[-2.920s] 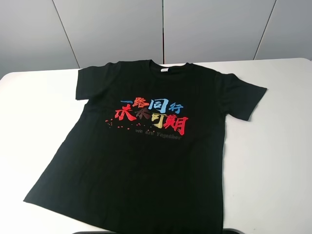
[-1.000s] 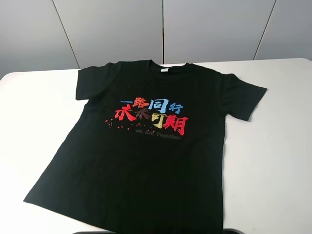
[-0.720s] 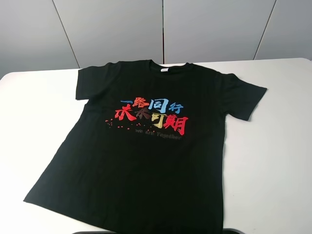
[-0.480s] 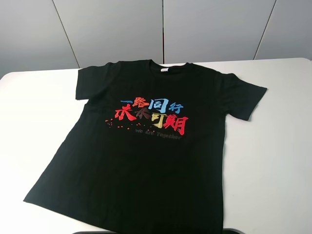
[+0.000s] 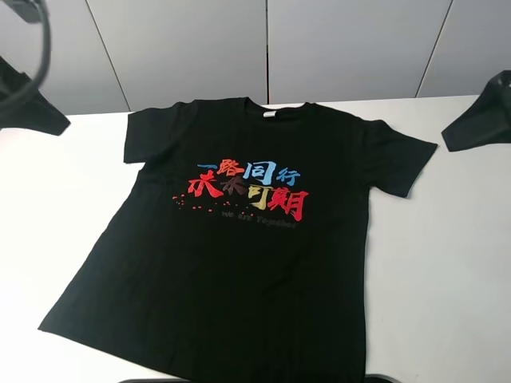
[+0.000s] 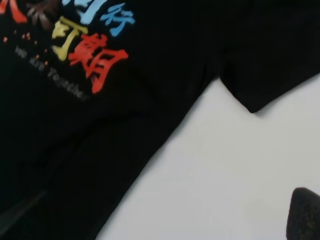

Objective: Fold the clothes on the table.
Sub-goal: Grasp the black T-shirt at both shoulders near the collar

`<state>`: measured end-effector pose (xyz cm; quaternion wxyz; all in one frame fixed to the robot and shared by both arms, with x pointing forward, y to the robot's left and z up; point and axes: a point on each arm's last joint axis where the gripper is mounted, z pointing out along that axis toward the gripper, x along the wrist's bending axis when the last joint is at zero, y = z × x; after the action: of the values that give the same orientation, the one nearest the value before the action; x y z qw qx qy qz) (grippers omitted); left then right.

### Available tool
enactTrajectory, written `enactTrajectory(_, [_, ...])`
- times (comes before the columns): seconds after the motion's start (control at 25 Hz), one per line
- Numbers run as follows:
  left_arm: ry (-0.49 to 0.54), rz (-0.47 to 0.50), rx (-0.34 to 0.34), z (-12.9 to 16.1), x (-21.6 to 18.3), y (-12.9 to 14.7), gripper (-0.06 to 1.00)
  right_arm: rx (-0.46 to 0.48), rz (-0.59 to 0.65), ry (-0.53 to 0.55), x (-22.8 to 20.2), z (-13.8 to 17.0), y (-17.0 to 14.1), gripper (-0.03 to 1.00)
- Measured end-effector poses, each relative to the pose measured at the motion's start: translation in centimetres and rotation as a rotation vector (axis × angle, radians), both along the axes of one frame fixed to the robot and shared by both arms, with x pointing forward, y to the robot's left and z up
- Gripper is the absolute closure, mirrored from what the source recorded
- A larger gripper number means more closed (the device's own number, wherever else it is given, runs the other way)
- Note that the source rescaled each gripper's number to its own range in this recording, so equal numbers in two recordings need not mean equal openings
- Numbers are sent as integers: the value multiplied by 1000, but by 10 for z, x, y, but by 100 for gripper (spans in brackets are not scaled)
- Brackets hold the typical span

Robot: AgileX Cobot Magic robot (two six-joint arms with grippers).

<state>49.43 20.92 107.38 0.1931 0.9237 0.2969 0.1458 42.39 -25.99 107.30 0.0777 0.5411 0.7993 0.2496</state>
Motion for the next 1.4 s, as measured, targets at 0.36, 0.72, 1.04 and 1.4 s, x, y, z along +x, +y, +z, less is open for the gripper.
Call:
enactTrajectory(0.36, [144, -211, 210, -70, 74, -50, -6, -56, 191, 113, 44, -39, 41, -3])
enactTrajectory(0.72, [240, -336, 318, -146, 98, -77, -6, -87, 219, 215, 86, -87, 53, -3])
enactTrajectory(1.04, [225, -448, 358, -183, 100, -95, -6, -89, 235, 303, 123, -116, 64, -3])
enactTrajectory(1.4, [129, -430, 352, -172, 122, -105, -6, -94, 266, 385, 128, -143, 67, -3])
